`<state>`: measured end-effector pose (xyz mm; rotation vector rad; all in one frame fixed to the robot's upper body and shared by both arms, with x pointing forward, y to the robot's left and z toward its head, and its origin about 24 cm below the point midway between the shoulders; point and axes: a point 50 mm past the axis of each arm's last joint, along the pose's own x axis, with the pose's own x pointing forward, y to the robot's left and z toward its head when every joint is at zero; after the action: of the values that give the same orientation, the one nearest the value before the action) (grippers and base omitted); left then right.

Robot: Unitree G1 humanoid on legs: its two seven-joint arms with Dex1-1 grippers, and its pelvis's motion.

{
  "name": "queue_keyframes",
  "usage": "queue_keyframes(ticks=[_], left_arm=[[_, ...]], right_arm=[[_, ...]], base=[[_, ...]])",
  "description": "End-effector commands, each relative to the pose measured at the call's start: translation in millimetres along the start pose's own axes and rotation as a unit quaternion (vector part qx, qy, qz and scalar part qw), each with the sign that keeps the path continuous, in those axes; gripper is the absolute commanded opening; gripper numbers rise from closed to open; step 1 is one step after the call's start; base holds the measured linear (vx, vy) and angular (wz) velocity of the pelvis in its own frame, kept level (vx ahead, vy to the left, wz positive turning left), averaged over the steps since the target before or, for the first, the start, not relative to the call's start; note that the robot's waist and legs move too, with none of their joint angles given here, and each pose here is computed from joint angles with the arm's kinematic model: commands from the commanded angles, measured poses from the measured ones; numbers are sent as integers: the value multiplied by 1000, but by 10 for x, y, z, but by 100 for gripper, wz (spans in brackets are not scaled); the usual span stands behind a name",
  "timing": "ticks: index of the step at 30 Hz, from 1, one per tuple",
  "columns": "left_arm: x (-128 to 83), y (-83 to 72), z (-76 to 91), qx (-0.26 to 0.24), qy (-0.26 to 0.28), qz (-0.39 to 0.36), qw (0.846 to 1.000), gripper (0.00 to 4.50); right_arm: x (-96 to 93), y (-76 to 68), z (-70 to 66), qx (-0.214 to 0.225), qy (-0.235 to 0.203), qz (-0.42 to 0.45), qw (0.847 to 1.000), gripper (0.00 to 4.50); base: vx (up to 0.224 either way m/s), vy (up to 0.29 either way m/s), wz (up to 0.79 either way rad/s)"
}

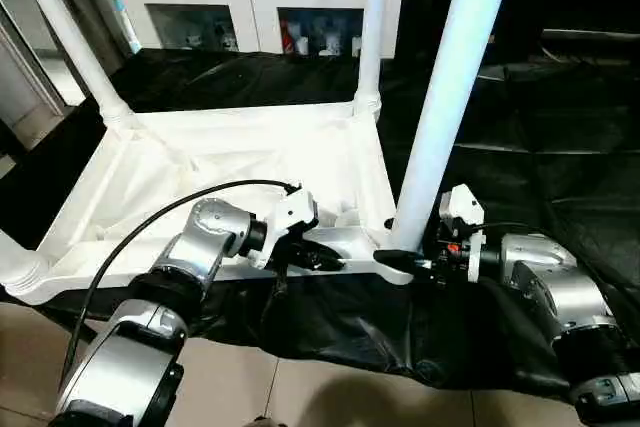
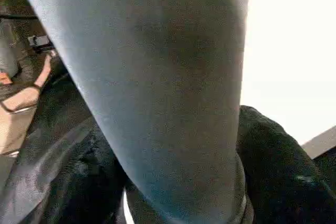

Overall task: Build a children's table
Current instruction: Rotate leg to tighten

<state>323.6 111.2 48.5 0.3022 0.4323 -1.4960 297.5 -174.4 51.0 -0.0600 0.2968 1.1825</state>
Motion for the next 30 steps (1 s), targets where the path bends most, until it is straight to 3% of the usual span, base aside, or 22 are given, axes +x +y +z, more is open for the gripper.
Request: queue_keyframes(ticks=[1,4,10,12,16,18,19,20,22,24,25,30], left_arm=[[8,-32,-46,-10,4,-10,1000,0],[33,-28,-27,-12,-7,-1,1000,0],[155,145,74,-24,-28,124,992,0],[204,183,119,-29,-37,152,987,0],[380,230,252,-34,-54,200,978,0],[411,236,272,-36,-58,209,976,0],[503,227,320,-37,-65,217,973,0],[534,219,333,-38,-68,216,973,0],[561,209,344,-37,-69,212,974,0],[590,179,346,-32,-70,194,978,0],[581,163,330,-28,-69,182,981,0],[514,127,260,-18,-59,145,987,0]], right_arm=[[37,59,7,-1,-1,24,1000,263],[70,103,-43,8,1,26,1000,259],[214,5,-169,44,-16,-124,991,256],[264,-35,-221,58,-13,-176,983,256],[420,-90,-349,96,1,-293,951,256],[446,-99,-367,103,5,-315,943,256],[531,-111,-378,118,4,-354,928,256],[569,-108,-367,118,0,-360,925,256],[614,-98,-347,113,-4,-357,927,256],[695,-56,-282,129,-35,-321,937,312],[698,-49,-243,135,-51,-303,942,312],[643,-43,-163,95,-48,-250,962,347]], base=[[0,0,0],[0,0,0],[0,0,0],[0,0,0],[0,0,0],[0,0,0],[0,0,0],[0,0,0],[0,0,0],[0,0,0],[0,0,0],[0,0,0]])
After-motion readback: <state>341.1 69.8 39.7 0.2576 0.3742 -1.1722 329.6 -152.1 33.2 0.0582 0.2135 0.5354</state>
